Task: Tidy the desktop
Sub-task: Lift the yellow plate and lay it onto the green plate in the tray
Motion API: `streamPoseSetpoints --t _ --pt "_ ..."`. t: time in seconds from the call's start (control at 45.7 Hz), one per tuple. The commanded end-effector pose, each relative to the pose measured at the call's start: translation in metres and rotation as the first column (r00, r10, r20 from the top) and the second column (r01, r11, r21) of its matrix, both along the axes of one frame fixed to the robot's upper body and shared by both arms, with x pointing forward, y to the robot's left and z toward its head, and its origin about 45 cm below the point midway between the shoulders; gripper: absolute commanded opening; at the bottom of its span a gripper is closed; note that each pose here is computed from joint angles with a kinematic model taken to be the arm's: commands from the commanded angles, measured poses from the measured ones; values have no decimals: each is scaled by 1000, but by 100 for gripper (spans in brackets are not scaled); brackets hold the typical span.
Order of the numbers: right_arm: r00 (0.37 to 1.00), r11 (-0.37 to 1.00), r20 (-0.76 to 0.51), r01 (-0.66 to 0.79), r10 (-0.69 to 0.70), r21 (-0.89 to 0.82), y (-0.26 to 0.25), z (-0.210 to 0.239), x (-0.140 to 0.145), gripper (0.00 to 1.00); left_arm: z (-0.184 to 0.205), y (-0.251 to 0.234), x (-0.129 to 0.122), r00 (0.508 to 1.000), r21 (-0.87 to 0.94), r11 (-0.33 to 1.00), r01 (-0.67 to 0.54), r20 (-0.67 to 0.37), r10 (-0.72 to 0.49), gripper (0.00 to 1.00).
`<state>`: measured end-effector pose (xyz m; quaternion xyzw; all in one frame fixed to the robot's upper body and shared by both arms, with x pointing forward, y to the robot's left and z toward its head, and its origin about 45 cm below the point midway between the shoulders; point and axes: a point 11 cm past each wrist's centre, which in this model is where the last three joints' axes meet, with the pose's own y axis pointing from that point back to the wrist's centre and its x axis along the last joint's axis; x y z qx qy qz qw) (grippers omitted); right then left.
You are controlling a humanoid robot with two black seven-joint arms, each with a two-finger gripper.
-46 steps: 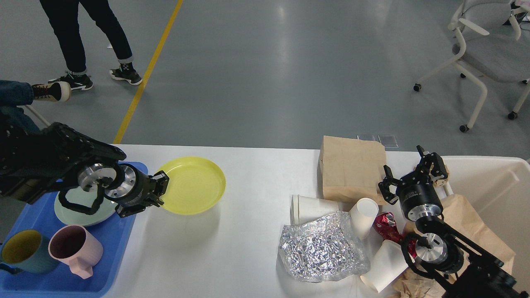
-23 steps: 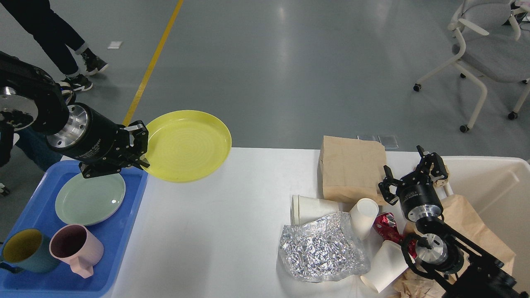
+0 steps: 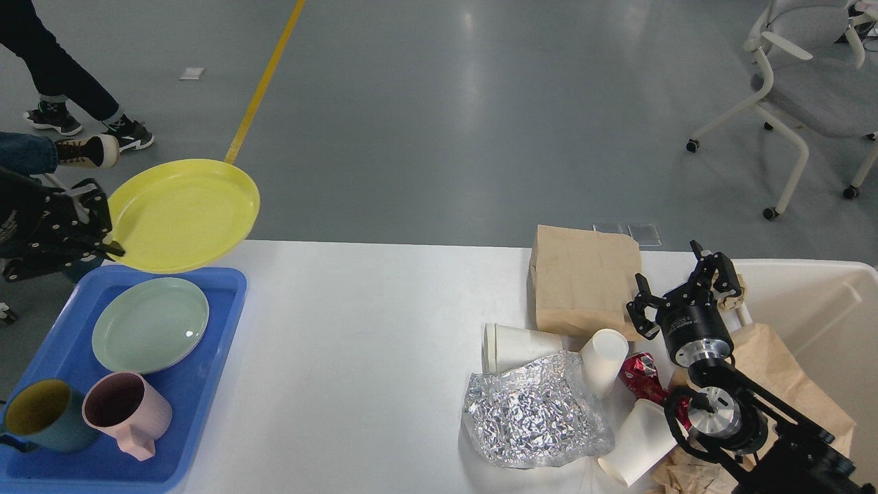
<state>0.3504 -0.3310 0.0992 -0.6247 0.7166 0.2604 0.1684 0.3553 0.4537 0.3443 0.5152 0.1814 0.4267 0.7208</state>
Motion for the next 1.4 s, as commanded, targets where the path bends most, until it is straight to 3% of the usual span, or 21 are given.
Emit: streamPoseSetpoints --t 0.0,0.241,0.438,0.723,0.854,1.139,1.248,1.379 --pt "1000 1000 0 1 -1 0 0 0 0 100 -10 57 0 995 62 993 -98 29 96 0" --pt "1000 1000 1 -1 1 0 0 0 0 100 -88 94 -3 980 137 973 -188 -33 194 0" --pt "1000 1000 -1 1 -1 -2 0 0 0 100 -138 99 -4 964 219 939 -265 29 265 0" --pt "1000 1000 -1 1 -1 -2 0 0 0 100 -157 76 14 978 279 937 -209 47 204 0" --pt "1000 1000 -1 1 -1 0 0 0 0 100 -186 73 3 982 321 930 -182 2 191 0" --pt "1000 1000 -1 1 -1 -2 0 0 0 100 -199 73 -5 983 343 925 -164 -19 181 1" --pt "1000 1000 0 0 0 -1 0 0 0 100 -198 71 -4 983 335 927 -167 -13 182 13" --pt "1000 1000 -1 1 -1 -2 0 0 0 100 -198 71 -2 983 329 929 -170 -6 182 46"
